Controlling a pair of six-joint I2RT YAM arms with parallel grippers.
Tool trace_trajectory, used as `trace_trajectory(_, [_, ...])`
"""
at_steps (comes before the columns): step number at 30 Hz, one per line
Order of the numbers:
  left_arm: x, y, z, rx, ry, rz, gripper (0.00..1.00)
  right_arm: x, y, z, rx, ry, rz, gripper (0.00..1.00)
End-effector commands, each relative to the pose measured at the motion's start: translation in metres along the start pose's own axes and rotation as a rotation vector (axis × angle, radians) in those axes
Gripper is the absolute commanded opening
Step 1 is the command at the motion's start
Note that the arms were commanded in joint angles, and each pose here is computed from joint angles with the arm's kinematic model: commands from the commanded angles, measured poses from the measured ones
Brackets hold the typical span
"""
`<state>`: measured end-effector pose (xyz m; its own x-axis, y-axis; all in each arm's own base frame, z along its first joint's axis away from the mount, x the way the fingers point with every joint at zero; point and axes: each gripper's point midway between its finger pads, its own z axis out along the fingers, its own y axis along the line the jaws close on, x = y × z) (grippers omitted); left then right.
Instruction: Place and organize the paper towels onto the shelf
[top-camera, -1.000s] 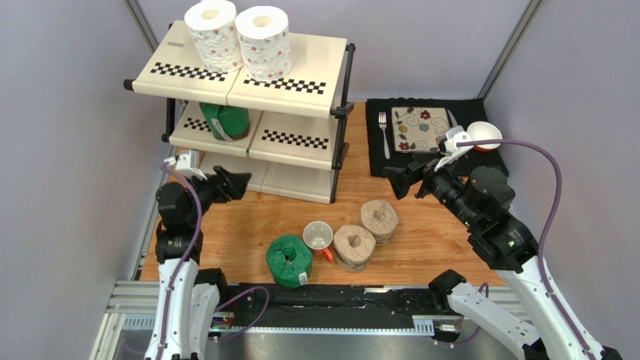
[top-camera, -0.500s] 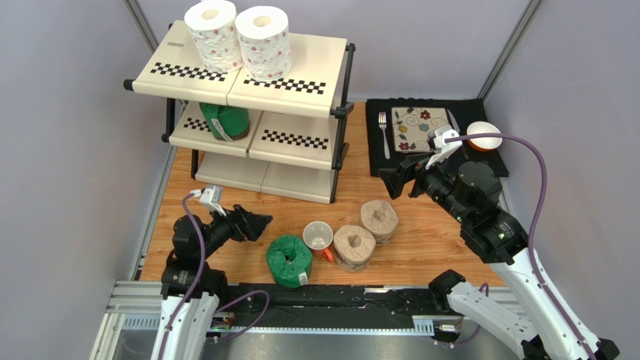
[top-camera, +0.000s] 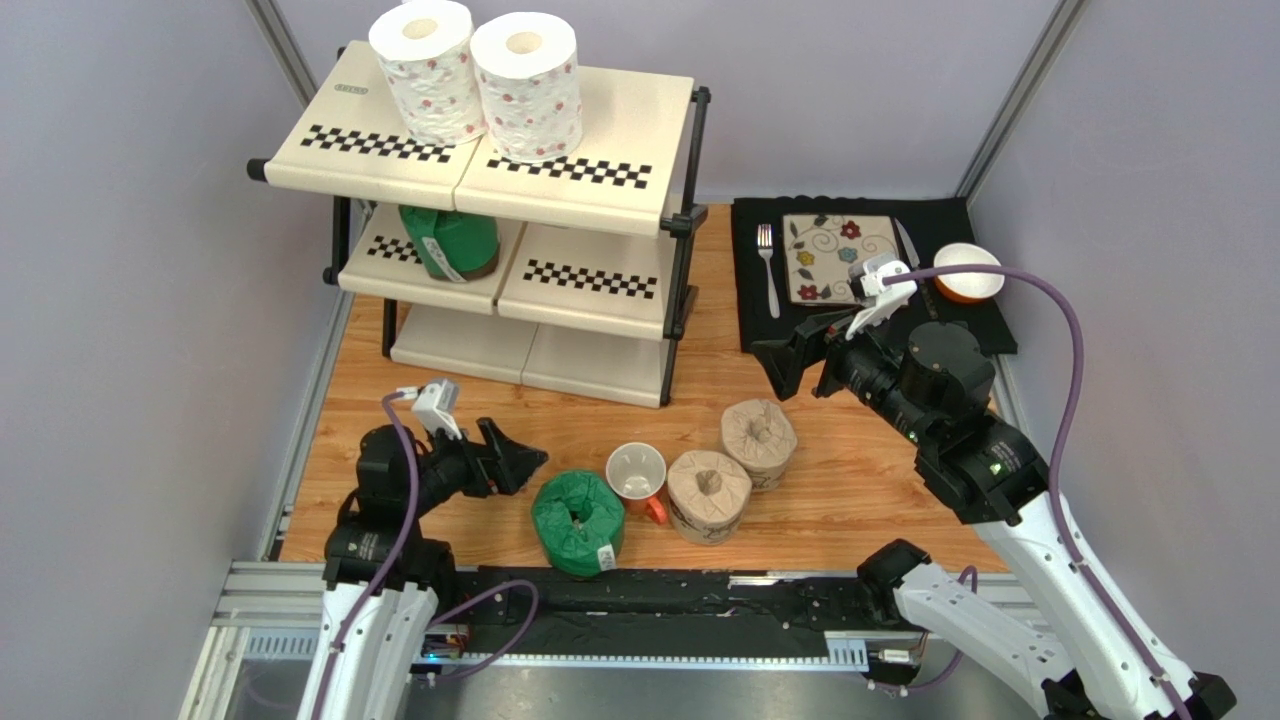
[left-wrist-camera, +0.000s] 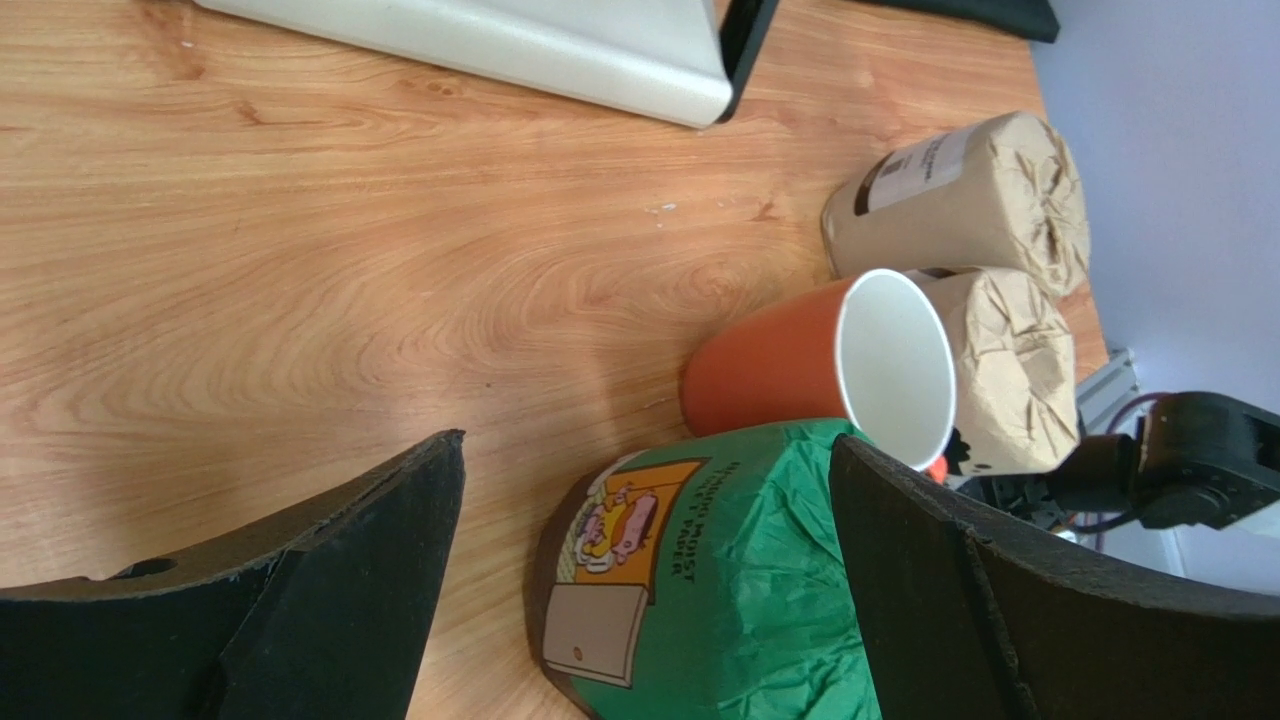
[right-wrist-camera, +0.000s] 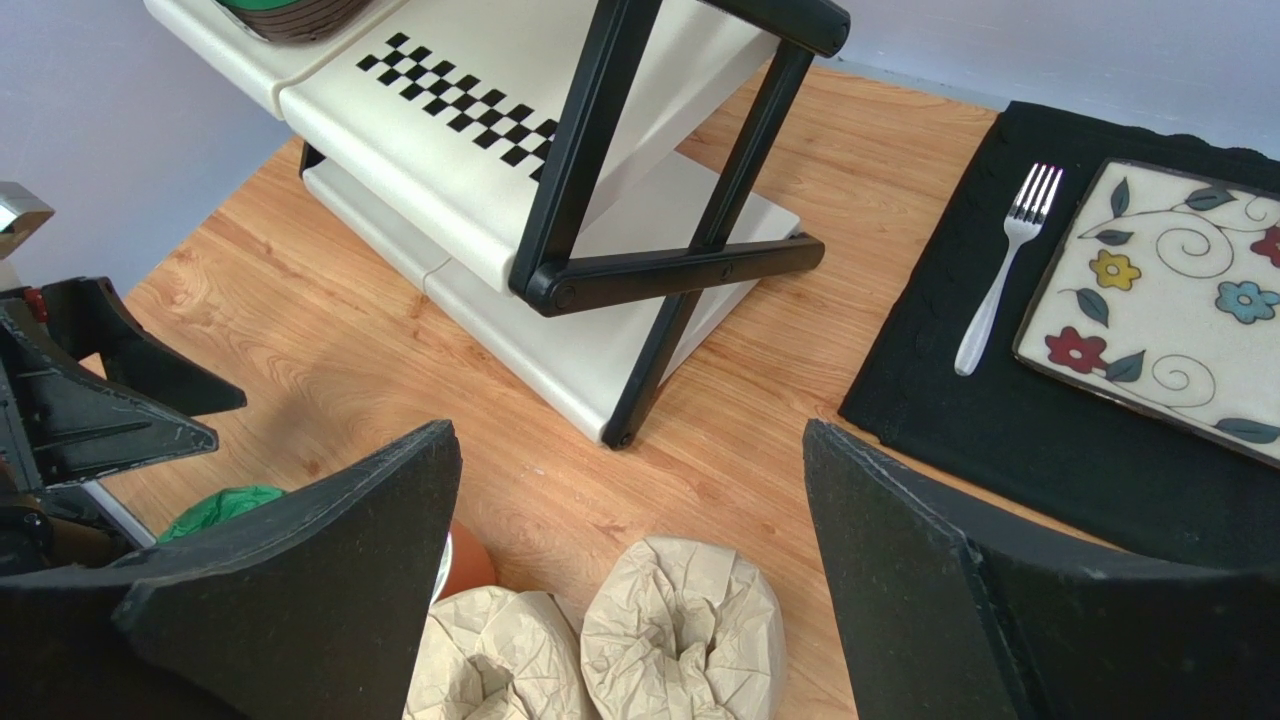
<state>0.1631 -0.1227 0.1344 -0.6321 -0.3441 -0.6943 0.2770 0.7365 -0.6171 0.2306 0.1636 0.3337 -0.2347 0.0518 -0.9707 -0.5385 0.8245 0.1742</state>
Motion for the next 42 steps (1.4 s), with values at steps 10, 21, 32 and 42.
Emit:
trace_trajectory(10, [-0.054, -0.002, 0.008, -0.072, -0.134, 0.109, 0.99, -0.015, 0.008, 0.005, -0.038, -0.054, 0.019, 0.89])
trace_trajectory(21, [-0.043, -0.051, 0.040, -0.135, -0.096, 0.418, 0.99, -0.010, 0.002, 0.000, -0.008, -0.048, 0.008, 0.89])
trace_trajectory(32, [-0.028, -0.063, 0.022, -0.129, -0.006, 0.458, 0.99, -0.006, 0.004, 0.002, -0.020, -0.046, 0.012, 0.89])
trace_trajectory(42, [0.005, -0.061, 0.012, -0.038, 0.102, 0.433, 0.99, -0.005, 0.003, 0.002, -0.016, -0.045, 0.014, 0.89])
